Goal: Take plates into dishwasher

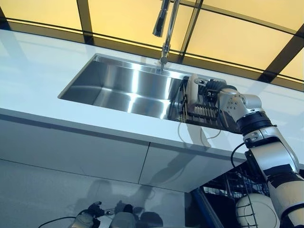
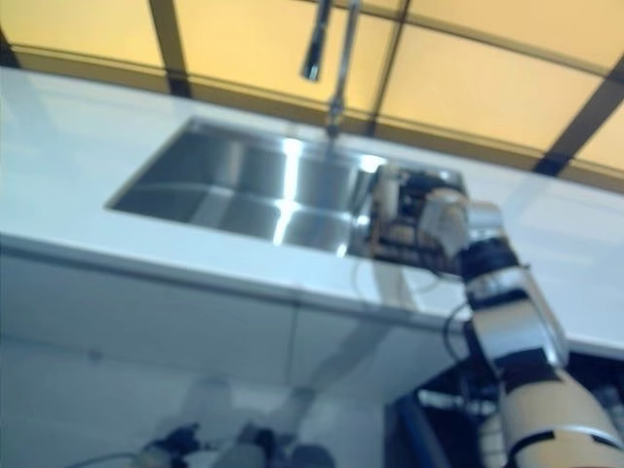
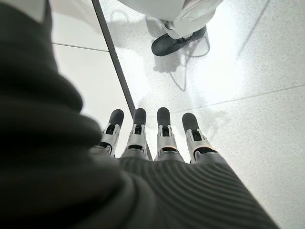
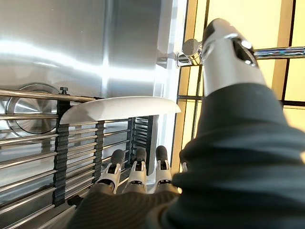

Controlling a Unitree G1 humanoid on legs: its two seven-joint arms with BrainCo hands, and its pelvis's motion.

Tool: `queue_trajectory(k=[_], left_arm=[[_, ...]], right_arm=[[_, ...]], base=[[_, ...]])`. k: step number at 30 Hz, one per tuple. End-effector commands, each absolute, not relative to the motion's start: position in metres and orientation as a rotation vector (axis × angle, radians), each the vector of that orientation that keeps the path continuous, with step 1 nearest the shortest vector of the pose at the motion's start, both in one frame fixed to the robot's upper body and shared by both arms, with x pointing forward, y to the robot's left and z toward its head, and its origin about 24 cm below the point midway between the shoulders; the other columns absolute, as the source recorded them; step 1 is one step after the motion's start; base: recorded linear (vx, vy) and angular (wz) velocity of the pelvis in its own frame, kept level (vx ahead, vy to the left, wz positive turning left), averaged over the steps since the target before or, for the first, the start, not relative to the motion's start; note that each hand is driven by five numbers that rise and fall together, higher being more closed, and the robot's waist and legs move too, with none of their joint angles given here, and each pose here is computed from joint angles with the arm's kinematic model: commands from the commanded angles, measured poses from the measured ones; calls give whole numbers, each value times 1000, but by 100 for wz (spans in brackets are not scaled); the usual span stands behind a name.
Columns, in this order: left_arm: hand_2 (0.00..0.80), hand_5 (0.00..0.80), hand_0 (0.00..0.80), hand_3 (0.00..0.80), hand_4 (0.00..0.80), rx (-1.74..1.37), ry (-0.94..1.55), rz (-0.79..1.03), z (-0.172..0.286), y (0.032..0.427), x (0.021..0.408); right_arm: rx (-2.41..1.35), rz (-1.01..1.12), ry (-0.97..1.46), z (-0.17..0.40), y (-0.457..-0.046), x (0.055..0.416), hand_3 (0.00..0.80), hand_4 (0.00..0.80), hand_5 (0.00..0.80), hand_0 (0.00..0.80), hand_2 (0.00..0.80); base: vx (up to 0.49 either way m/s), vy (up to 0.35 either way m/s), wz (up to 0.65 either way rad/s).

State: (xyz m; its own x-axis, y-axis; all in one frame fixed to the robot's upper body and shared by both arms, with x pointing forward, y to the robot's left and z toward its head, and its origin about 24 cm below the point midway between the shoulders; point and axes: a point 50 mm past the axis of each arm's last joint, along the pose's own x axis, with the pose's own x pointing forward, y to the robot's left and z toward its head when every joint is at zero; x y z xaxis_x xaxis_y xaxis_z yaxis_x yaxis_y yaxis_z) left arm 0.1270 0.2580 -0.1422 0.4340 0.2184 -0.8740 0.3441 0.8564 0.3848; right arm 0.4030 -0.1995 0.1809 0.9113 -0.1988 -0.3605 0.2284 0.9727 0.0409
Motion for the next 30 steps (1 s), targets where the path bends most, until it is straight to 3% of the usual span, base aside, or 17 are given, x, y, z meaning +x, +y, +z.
queue_trajectory(k=[1, 30], left_arm=[[0, 0, 0, 0, 0, 585, 1112, -115, -144, 247, 134], [0, 0, 0, 0, 0, 583, 1111, -114, -144, 246, 135]], right_arm=[[85, -269, 207, 221, -219, 403, 0, 0, 0, 0, 0], [32, -195, 179, 223, -204, 403, 0, 0, 0, 0, 0]], base=[[0, 0, 0], [0, 0, 0]])
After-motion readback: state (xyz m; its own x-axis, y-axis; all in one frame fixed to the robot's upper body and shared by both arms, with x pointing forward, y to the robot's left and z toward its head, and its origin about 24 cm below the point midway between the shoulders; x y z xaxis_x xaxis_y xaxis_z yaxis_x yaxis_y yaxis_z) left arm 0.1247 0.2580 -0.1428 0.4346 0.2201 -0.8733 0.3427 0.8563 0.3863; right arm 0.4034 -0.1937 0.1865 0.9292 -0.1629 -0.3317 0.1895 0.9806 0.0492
